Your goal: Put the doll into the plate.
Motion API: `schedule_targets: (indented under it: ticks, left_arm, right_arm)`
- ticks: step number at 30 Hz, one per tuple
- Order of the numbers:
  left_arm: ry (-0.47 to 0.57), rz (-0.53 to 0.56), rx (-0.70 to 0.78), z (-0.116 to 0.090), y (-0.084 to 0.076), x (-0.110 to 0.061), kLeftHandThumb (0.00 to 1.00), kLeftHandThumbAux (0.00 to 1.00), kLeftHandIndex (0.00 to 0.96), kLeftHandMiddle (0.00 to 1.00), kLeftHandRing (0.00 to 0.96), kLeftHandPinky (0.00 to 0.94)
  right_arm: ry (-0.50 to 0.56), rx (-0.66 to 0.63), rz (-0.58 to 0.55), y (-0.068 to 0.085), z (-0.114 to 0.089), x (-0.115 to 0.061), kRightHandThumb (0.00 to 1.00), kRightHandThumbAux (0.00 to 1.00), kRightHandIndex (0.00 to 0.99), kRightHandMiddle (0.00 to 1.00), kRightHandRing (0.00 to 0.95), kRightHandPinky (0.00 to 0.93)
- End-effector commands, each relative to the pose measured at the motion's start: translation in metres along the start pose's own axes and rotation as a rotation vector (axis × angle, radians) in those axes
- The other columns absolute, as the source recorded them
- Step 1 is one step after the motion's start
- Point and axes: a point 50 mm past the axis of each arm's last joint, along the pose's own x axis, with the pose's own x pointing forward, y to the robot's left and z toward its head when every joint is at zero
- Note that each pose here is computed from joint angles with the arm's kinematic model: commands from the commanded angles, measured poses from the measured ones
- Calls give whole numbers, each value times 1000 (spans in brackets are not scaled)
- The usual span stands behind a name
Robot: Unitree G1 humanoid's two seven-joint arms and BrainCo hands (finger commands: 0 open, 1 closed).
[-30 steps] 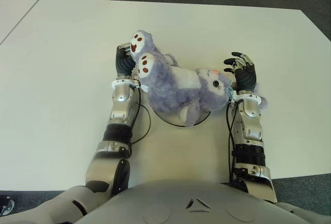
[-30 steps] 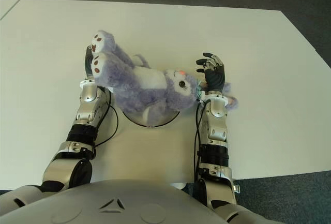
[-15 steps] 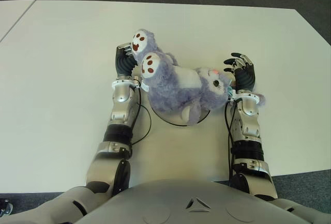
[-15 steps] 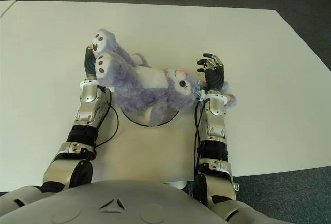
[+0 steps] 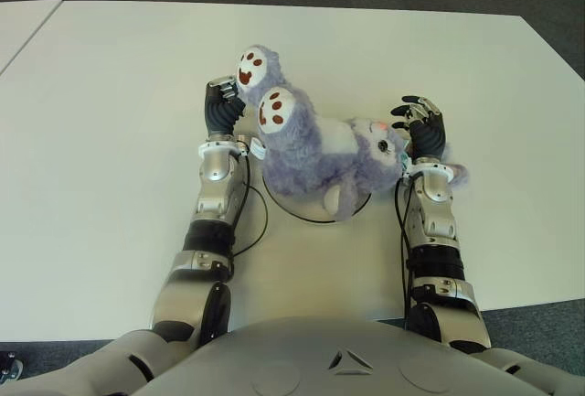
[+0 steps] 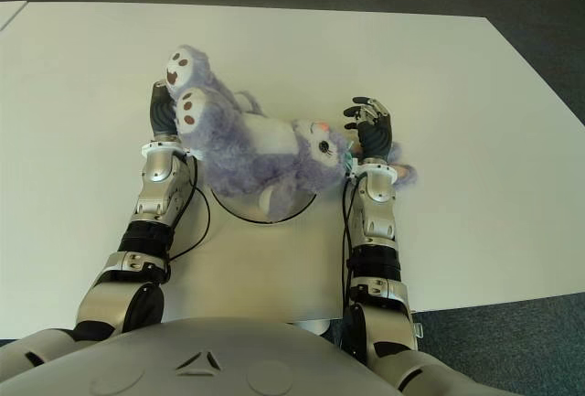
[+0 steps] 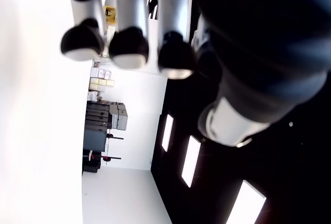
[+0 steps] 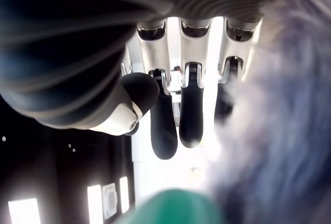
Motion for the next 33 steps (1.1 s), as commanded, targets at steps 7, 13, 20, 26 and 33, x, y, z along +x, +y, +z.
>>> schedule_targets:
  ticks: [7,13,20,26,33]
  left_arm:
    - [133,42,-6,-32,9,-26,375,797,813,867,866,839]
    - [134,36,-10,-32,8,-27,370,800,814,868,868,845]
    - [137,33,-5,-33,8,-28,372,800,814,874,871,853]
    - [139,32,-7,-33,6,-28,376,801,811,874,871,853]
    - [134,31,-11,-33,5,-29,395,794,808,875,870,856]
  right_arm:
    - [143,-14,1,-3,-32,-15,846,675,419,553,828,842]
    - [124,-23,21,-1,-29,-15,846,674,421,556,826,837]
    - [112,-32,14,0,-21,-14,848,673,427,565,820,832]
    - [99,-31,-15,6,-2,-12,850,672,431,569,829,842]
    - [119,-24,-72,9,7,-14,850,672,431,567,840,852]
